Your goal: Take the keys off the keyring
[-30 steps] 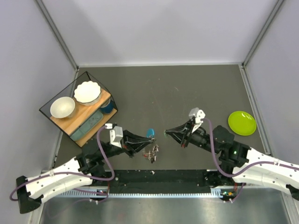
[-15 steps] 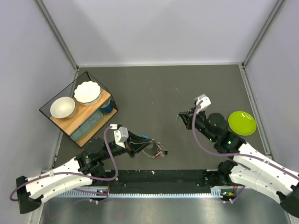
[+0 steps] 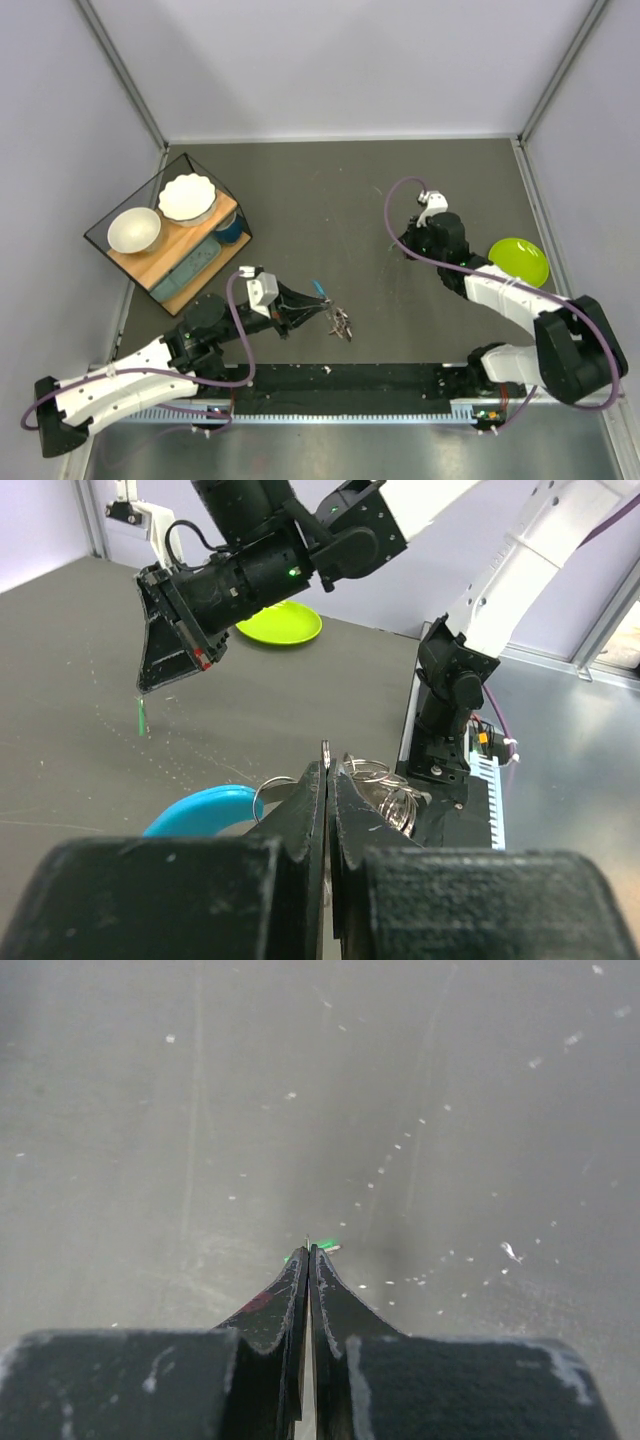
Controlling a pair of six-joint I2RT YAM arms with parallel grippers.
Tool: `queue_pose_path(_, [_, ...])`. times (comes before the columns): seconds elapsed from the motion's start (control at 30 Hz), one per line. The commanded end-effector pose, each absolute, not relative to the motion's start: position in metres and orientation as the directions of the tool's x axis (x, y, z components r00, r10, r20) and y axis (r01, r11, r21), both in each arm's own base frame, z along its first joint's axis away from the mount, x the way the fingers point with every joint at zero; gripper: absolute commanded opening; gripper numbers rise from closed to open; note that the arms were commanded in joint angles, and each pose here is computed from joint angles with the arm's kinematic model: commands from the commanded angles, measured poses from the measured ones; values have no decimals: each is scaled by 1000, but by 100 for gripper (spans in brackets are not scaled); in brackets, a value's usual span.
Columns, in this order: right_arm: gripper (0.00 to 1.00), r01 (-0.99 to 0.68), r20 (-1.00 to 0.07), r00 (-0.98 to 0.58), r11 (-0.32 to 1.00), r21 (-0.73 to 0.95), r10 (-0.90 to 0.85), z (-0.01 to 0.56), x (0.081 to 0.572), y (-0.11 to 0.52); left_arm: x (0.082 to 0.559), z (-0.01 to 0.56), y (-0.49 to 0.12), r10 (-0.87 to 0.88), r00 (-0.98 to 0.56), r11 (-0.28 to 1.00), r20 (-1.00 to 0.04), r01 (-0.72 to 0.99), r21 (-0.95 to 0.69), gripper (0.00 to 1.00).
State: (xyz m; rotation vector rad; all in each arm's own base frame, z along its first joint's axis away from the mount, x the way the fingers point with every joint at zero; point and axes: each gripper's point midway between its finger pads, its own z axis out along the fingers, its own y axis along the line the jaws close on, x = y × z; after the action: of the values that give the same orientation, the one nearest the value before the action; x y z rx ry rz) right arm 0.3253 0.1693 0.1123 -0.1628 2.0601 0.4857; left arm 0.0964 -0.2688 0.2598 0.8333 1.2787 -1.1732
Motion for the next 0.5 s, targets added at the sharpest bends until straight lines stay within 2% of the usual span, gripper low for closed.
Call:
queue_pose_path(0.0, [0,-290,-876,-454,903,318,163,137,358,169,98,285,-269,-260,-46,245,-964,963,-112,0])
queue_pose_path(0.1, [3,-260,-866,-475,915,310,158,130,367,164,100,281,-270,-250,-50,256,-967,960,-116,0])
queue_pose_path(0.17, [8,-228,-860,-487,927,296,155,127,371,159,105,281,-269,-248,-49,279,-968,953,-120,0])
queue_pose_path(0.27, [27,-167,-852,-501,948,270,155,119,376,149,108,279,-270,-238,-47,296,-970,948,-119,0])
queue_pose_path(0.37, [39,-164,-856,-495,951,262,151,126,377,148,115,276,-270,-228,-53,328,-972,936,-128,0])
queue_pose_path(0.43, [46,-202,-848,-512,941,274,137,134,371,153,126,274,-268,-229,-58,382,-972,913,-144,0])
queue_pose_path(0.47, [58,-202,-850,-508,939,276,141,140,369,152,146,267,-263,-219,-62,485,-974,859,-164,0])
